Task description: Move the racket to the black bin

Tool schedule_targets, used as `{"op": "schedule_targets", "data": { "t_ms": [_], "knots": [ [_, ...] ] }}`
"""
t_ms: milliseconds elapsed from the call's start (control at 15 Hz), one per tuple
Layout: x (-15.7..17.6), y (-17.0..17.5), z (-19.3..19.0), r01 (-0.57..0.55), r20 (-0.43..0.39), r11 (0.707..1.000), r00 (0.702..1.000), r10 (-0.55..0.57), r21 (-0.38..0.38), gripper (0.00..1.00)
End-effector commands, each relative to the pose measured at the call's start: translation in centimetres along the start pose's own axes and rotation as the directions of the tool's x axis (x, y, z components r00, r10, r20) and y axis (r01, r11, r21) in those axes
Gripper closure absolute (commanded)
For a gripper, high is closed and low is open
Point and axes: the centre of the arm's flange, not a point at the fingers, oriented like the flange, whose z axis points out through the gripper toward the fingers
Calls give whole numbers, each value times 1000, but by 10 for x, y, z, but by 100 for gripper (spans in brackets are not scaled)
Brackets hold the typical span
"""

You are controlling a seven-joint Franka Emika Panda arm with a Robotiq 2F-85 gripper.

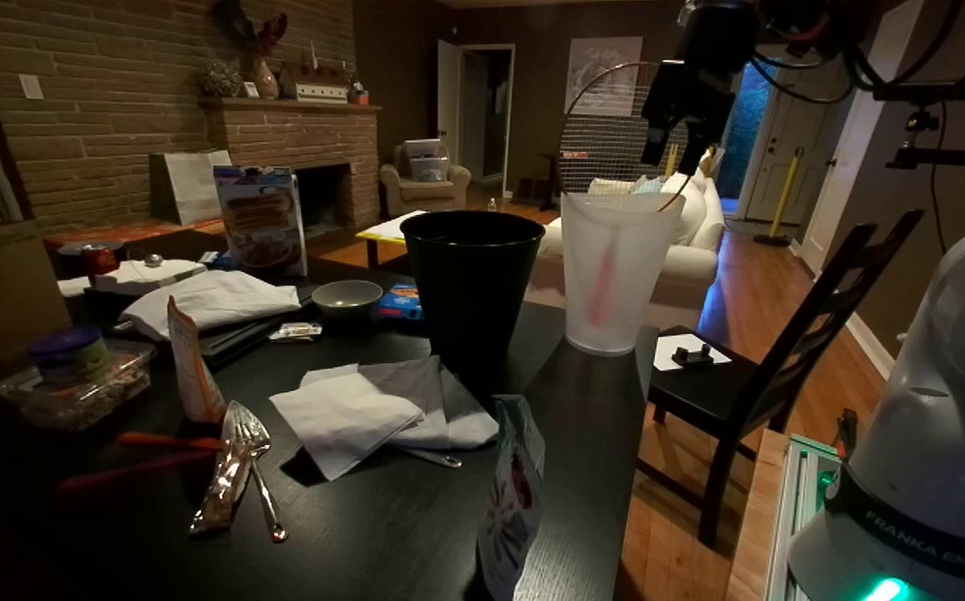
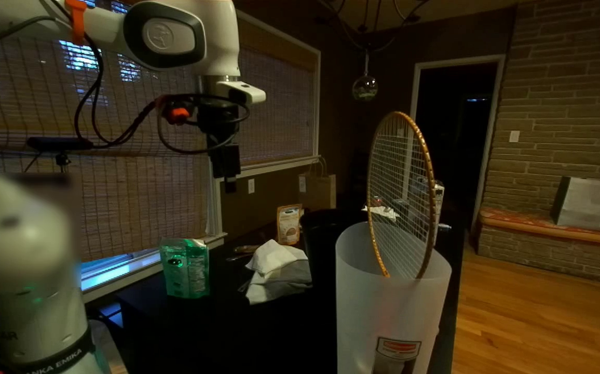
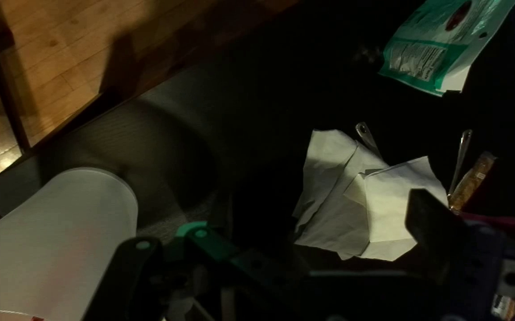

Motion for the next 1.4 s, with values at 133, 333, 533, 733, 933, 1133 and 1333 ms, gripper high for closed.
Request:
{"op": "schedule_targets", "data": {
  "t_ms": [133, 333, 533, 733, 933, 1133, 1333],
  "knots": [
    [0, 0, 0, 0, 0, 1000, 1000, 0, 0, 0],
    [0, 0, 0, 0, 0, 1000, 1000, 0, 0, 0],
    [27, 28, -32, -134, -85, 989, 987, 138, 58, 0],
    [54, 76, -86, -249, -180, 964, 948, 263, 96, 0],
    [76, 118, -145, -364, -290, 921, 874, 389, 140, 0],
    [101, 152, -198, -474, -376, 861, 775, 508, 187, 0],
    [79, 149, -190, -462, -398, 868, 772, 495, 182, 0]
  ]
}}
